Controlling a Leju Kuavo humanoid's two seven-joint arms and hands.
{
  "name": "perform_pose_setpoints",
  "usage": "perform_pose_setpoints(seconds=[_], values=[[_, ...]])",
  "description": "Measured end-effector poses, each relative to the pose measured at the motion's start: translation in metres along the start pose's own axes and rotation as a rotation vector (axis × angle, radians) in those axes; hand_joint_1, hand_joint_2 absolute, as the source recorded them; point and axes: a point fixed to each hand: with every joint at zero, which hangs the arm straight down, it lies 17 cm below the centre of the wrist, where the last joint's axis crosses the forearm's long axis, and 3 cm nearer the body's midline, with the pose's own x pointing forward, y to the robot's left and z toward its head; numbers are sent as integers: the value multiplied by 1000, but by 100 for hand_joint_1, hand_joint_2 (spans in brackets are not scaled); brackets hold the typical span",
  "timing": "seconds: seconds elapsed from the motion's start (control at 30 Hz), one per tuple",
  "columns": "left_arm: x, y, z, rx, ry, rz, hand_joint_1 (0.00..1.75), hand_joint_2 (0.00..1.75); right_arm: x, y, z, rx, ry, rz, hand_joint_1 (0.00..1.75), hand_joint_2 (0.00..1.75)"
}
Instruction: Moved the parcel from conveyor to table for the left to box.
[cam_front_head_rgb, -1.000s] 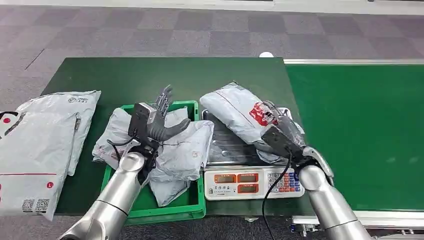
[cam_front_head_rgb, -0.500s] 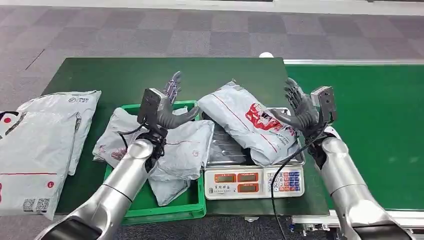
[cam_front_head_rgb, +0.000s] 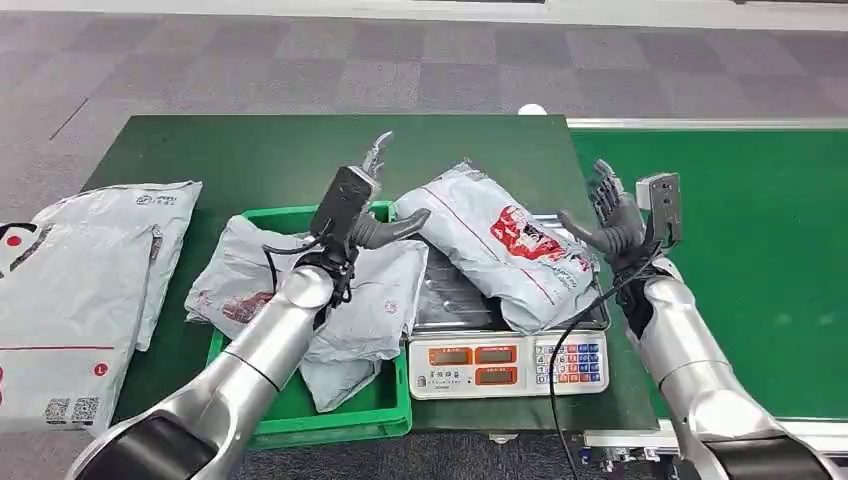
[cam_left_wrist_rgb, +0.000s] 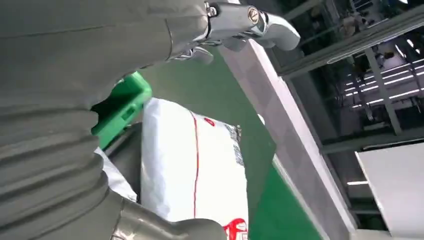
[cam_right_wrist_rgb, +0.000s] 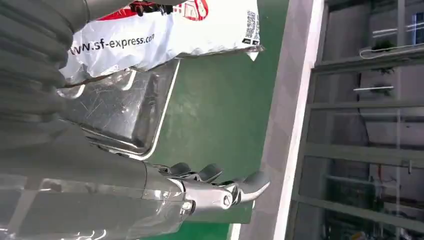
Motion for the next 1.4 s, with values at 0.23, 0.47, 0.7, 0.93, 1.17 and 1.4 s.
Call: perform_pose_setpoints(seconds=[0.23,0.47,0.7,0.93,1.17,1.4], values=[[-6,-28,-7,-59,33,-156,0,175,-11,0,9,-25,18,36,0,175],[-32,-115,12,-326,52,-665,0,175,-4,14,22,9,-23,59,0,175],[-71,-167,53,-605,116,-887,0,175,9,21,36,37,-73,25,0,175],[-82,-178,66,-678,99,-1031,0,175,14,25,43,53,-93,25,0,175],[-89,-183,74,-728,100,-1072,175,175,15,26,47,57,-98,25,0,175],[-96,-195,89,-820,120,-1088,175,175,23,26,54,62,-126,36,0,175]])
